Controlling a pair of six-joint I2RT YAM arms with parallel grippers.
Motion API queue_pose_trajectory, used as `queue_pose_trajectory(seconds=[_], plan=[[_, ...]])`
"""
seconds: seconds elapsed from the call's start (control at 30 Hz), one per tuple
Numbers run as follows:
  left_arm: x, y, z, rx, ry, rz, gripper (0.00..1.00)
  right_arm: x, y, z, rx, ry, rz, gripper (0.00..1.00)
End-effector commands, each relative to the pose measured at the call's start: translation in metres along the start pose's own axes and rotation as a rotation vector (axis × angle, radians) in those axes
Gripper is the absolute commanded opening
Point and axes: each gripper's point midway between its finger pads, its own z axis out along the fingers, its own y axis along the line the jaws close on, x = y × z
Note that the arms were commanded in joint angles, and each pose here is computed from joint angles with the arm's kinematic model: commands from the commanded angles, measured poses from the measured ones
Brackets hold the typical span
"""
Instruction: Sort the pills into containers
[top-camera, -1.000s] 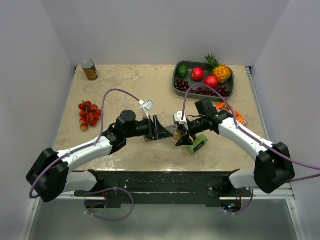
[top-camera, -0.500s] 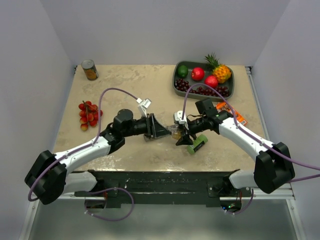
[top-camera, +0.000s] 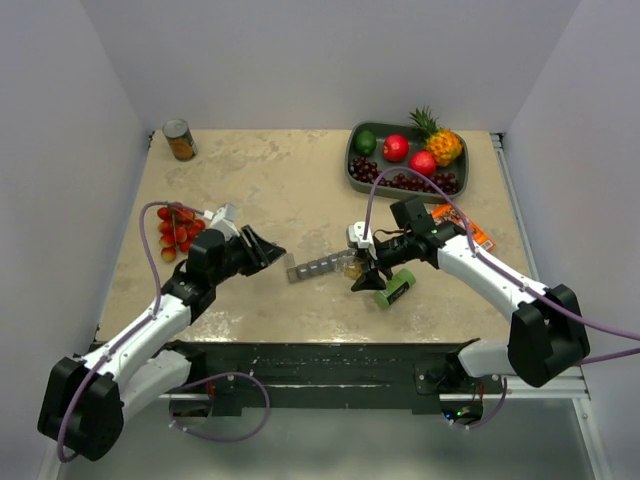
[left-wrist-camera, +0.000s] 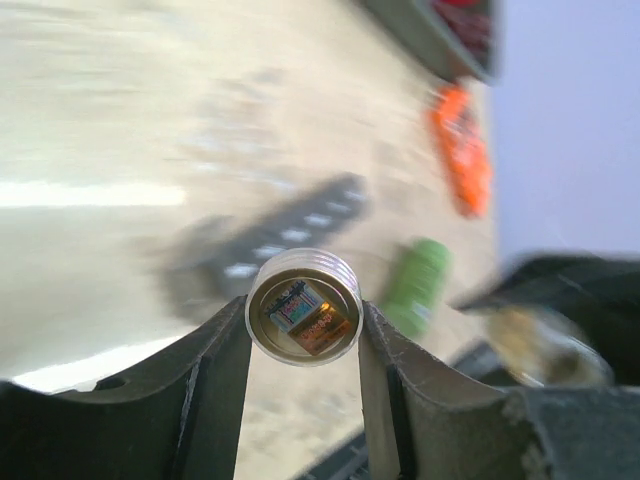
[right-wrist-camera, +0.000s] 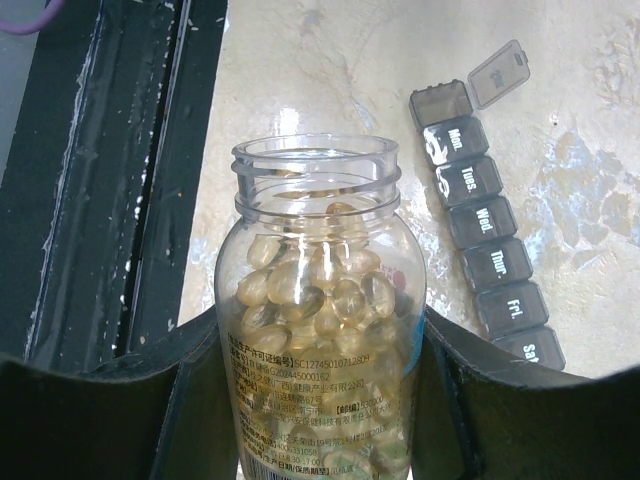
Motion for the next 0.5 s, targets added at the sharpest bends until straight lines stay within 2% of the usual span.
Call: queue_pose_trajectory(seconds=[0.0, 0.17, 0.2, 0.27, 0.47], plan=[[0.001, 0.113, -0.014, -0.433, -0.079, -0.062, 0.00, -0.015, -0.002, -0.006, 0.017, -0.039, -0.043, 0.00], [-0.007, 0.164, -0.021, -0.664, -0.124, -0.114, 0.05, -0.015, -0.002, -0.007, 0.019, -0.041, -0.043, 0.00], [-0.005, 0.178, -0.024, -0.743, -0.125, -0.119, 0.12, -0.016, -0.002, -0.007, 0.020, -0.042, -0.044, 0.00], [-0.005, 0.188, -0.024, -0.801, -0.115, -0.121, 0.25, -0.015, -0.002, -0.007, 0.019, -0.041, -0.044, 0.00], [-0.009, 0.198, -0.026, -0.860, -0.123, -0.100, 0.58, -0.015, -0.003, -0.007, 0.022, -0.044, -0.047, 0.00]])
